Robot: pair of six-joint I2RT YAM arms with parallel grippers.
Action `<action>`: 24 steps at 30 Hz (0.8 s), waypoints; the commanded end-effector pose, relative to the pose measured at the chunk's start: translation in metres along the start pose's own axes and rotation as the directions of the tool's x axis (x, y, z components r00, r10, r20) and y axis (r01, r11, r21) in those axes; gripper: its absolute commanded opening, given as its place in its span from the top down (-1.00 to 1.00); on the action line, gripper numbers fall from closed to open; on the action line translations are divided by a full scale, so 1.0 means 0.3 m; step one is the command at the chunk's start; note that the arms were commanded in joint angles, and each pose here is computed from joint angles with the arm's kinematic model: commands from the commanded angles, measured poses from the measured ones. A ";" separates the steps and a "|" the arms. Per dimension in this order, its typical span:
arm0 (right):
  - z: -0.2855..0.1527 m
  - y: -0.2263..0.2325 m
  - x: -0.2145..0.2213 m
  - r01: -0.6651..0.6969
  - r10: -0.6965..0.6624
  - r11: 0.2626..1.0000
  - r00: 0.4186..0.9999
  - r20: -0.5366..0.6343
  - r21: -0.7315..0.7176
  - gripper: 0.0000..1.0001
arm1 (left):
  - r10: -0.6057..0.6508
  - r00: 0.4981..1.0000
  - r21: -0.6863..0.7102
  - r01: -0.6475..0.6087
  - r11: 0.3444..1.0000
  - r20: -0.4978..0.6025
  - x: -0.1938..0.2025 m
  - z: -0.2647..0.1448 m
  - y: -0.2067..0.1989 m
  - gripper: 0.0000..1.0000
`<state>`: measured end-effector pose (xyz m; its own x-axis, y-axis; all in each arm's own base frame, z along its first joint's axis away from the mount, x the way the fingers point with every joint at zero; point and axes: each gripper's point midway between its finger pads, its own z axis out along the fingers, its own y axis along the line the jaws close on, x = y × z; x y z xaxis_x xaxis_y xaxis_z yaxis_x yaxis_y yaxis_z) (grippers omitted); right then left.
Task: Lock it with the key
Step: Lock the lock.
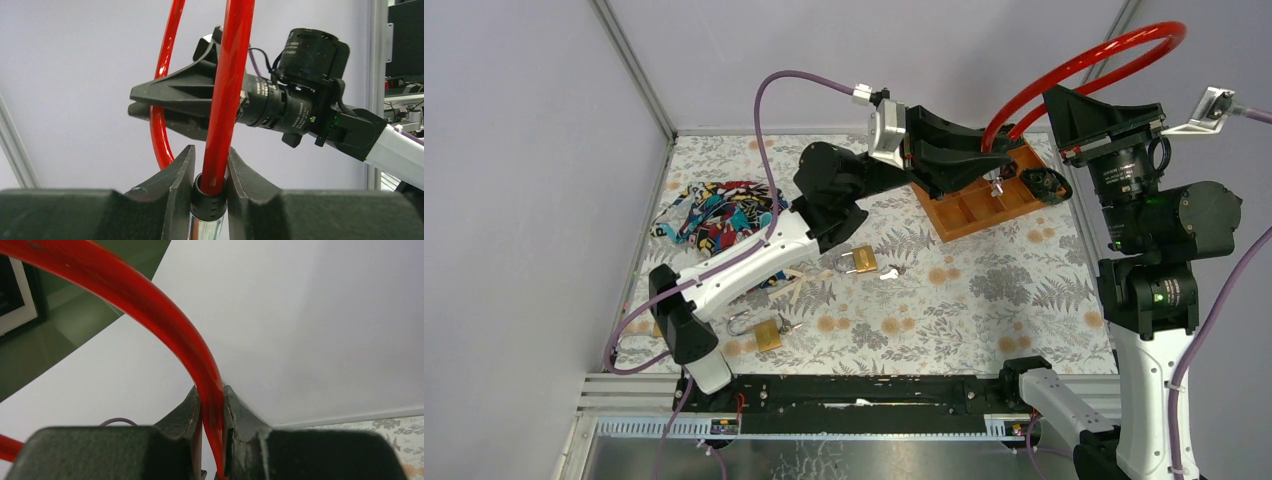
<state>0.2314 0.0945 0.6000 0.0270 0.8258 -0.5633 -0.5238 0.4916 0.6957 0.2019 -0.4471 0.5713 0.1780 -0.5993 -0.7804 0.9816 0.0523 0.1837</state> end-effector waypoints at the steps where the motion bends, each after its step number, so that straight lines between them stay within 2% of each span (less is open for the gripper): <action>1: -0.133 0.311 0.015 -0.009 -0.037 0.940 0.991 -0.127 -0.342 1.00 | -0.191 0.965 -0.301 0.130 0.945 -0.180 0.278 -0.082 0.167 0.44; 3: -0.135 0.306 0.019 -0.017 -0.029 0.941 0.991 -0.131 -0.338 1.00 | -0.206 0.965 -0.350 0.140 0.926 -0.160 0.271 -0.086 0.194 0.40; 6: -0.134 0.301 0.028 -0.040 -0.010 0.940 0.990 -0.144 -0.339 1.00 | -0.208 0.967 -0.388 0.138 0.911 -0.146 0.268 -0.086 0.222 0.25; 12: -0.142 0.322 0.025 -0.038 -0.018 0.935 0.988 -0.154 -0.353 1.00 | -0.235 0.954 -0.450 0.129 0.884 -0.186 0.337 -0.120 0.261 0.22; 15: -0.149 0.330 0.015 -0.019 -0.034 0.937 0.989 -0.145 -0.350 1.00 | -0.244 0.949 -0.409 0.145 0.901 -0.200 0.339 -0.123 0.231 0.49; 18: -0.150 0.330 0.012 0.010 -0.062 0.939 0.988 -0.141 -0.343 1.00 | -0.240 0.951 -0.343 0.163 0.925 -0.196 0.308 -0.115 0.182 1.00; 24: -0.132 0.294 0.081 -0.002 -0.085 0.937 0.969 -0.232 -0.350 1.00 | -0.269 0.955 -0.208 0.241 0.948 -0.123 0.192 -0.072 0.094 1.00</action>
<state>0.2172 0.1211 0.5876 -0.0994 0.7384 -0.6670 -0.5774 0.5031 0.6430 0.2384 -0.4596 0.5354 -0.0080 -0.5245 -0.8514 0.9892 0.1206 -0.0836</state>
